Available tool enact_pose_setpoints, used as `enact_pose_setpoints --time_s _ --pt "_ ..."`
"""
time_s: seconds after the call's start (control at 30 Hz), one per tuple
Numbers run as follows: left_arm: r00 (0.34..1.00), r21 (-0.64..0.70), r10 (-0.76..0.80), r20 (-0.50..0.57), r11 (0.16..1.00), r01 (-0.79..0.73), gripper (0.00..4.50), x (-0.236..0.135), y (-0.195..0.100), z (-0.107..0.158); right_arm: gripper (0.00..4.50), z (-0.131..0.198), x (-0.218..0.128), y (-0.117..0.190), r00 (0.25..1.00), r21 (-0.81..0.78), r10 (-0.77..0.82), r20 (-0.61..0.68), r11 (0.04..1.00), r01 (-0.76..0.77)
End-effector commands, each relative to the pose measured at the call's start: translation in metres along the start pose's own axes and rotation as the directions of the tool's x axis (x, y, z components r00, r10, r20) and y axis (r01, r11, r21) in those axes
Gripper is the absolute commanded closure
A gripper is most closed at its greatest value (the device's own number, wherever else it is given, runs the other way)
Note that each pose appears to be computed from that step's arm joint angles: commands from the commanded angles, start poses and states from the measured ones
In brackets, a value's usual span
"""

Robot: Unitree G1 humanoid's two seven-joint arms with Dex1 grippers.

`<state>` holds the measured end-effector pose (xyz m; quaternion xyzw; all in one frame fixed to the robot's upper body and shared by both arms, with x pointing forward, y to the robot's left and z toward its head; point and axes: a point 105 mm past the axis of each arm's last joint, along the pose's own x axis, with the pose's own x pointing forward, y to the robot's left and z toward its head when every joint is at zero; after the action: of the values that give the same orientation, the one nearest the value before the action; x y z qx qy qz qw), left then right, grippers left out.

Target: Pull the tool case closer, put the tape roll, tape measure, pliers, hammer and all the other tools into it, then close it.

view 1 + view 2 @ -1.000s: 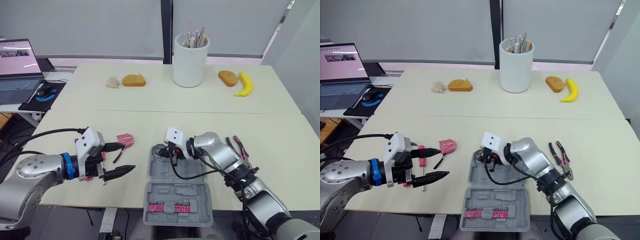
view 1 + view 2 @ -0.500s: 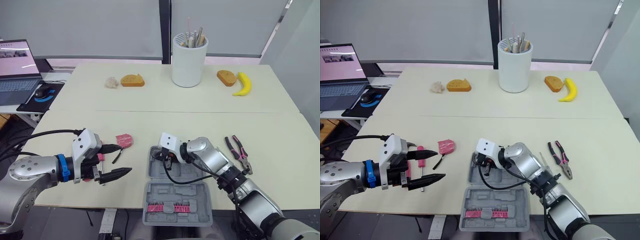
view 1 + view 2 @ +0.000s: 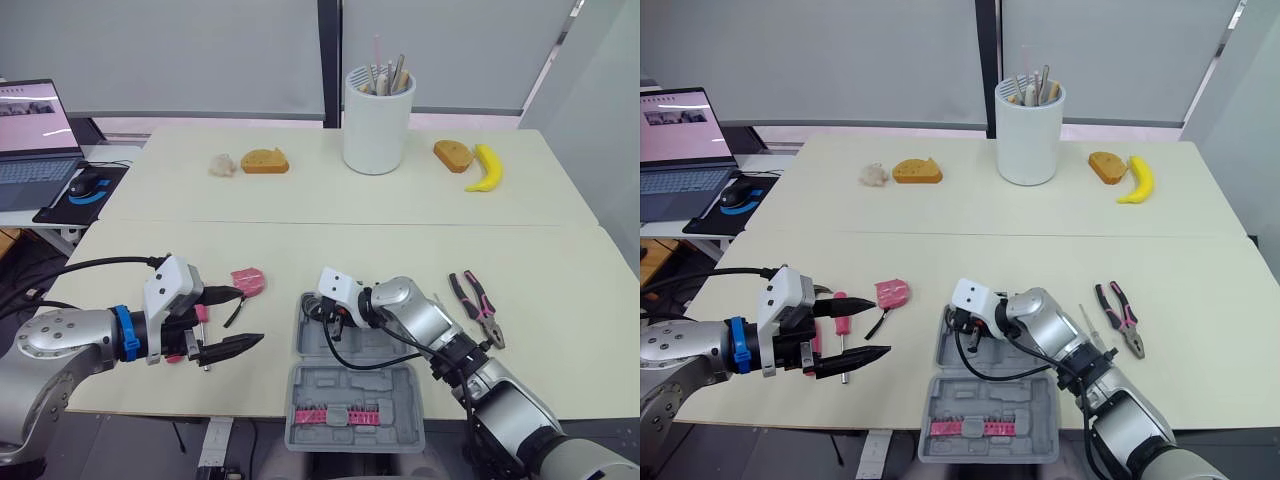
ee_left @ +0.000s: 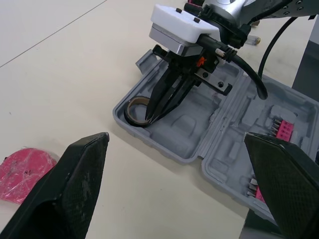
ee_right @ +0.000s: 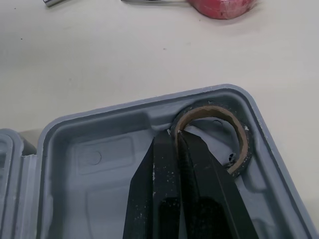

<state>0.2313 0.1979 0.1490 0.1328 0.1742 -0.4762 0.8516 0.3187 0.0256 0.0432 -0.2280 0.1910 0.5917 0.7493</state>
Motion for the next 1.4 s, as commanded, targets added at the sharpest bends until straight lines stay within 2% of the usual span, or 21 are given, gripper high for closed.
enact_pose_setpoints --time_s 0.03,0.17,0.4,0.63,0.77,0.87,1.03,1.13,1.4 --pt "1.000 0.051 0.018 0.009 0.999 -0.019 0.00 -0.004 0.001 0.009 4.49 0.005 0.001 -0.002 1.000 -0.005 -0.012 0.015 1.000 0.012" --pt "1.000 0.051 0.020 0.009 0.998 -0.021 0.00 -0.004 0.002 0.009 4.49 0.006 0.001 -0.004 1.000 -0.007 -0.017 0.018 1.000 0.017" --pt "1.000 0.056 0.019 0.011 0.998 -0.020 0.00 -0.002 0.003 0.010 2.95 0.022 -0.009 -0.007 0.998 -0.049 -0.012 0.065 0.999 0.015" --pt "1.000 0.065 0.018 0.014 0.998 -0.019 0.00 -0.002 0.007 0.012 2.95 0.040 -0.020 -0.007 0.987 -0.091 -0.020 0.157 0.995 0.035" --pt "1.000 0.069 0.017 0.013 0.997 -0.018 0.00 -0.002 0.008 0.012 2.95 0.042 -0.020 -0.003 0.973 -0.195 -0.027 0.230 0.978 0.073" --pt "1.000 0.073 0.017 0.015 0.997 -0.018 0.00 -0.001 0.008 0.014 2.95 0.038 -0.014 -0.004 0.960 -0.158 -0.059 0.274 0.982 0.106" --pt "1.000 0.079 0.016 0.010 0.997 -0.017 0.00 -0.002 0.009 0.014 2.95 0.025 -0.004 -0.006 0.961 -0.138 -0.098 0.260 0.981 0.137" --pt "1.000 0.082 0.009 0.006 0.997 -0.010 0.00 -0.001 0.008 0.014 2.95 0.003 0.004 -0.011 0.971 -0.080 -0.139 0.196 0.984 0.157" --pt "1.000 0.083 0.002 0.009 0.997 -0.002 0.00 0.002 0.006 0.015 2.95 -0.014 0.013 -0.002 0.985 -0.073 -0.114 0.130 0.990 0.124"
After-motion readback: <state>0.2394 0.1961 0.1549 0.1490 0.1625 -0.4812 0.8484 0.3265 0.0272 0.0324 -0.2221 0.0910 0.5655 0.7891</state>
